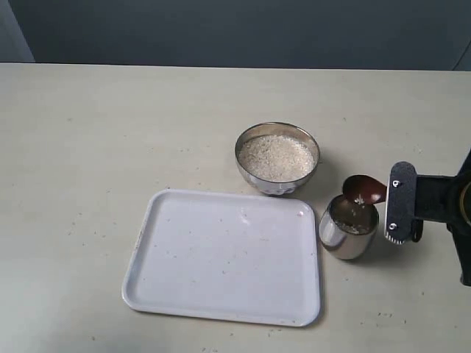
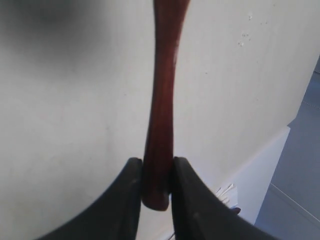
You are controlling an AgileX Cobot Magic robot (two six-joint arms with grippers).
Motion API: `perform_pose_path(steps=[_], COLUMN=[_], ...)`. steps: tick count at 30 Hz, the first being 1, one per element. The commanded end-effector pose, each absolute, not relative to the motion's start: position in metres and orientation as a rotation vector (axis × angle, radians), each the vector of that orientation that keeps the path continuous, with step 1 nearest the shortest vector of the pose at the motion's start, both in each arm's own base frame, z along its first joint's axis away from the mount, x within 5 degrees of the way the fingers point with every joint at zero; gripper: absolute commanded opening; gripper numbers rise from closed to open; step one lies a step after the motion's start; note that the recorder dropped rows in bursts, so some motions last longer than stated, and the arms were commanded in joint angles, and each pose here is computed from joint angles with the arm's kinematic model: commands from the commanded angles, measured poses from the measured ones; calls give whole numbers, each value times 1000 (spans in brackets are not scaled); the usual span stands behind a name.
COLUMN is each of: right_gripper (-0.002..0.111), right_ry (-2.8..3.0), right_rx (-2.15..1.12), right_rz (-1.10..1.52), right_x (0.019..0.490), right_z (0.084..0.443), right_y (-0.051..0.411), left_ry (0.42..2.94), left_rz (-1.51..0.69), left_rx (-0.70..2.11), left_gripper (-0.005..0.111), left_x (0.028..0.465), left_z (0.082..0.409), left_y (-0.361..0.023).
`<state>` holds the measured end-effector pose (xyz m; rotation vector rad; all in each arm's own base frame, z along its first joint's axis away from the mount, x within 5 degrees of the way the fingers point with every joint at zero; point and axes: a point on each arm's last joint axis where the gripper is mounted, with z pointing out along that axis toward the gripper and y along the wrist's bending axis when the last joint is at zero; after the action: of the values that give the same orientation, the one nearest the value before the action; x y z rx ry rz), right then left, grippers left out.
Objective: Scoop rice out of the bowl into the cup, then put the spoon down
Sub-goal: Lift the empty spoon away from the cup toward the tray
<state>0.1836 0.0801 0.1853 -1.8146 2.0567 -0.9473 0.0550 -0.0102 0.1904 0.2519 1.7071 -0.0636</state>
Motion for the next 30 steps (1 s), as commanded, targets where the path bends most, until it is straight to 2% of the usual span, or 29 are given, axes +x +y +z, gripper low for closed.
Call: perform_pose_path(steps=[1, 12, 30], right_gripper=[-1, -1, -1], right_ry=[2005, 2007, 1996], right_rx=[-1798, -1786, -1759], right_rz=[-983, -934, -1020], right_x=[184, 181, 179], right_z=[190, 185, 188], right_y=[81, 81, 78], left_ry=[1698, 1698, 1698], left_rz=[-71, -71, -71], left_rx=[249, 249, 249], left_gripper=[1, 1, 1], left_x=[55, 55, 55], left_z=[192, 192, 192], left_y=[-10, -10, -10])
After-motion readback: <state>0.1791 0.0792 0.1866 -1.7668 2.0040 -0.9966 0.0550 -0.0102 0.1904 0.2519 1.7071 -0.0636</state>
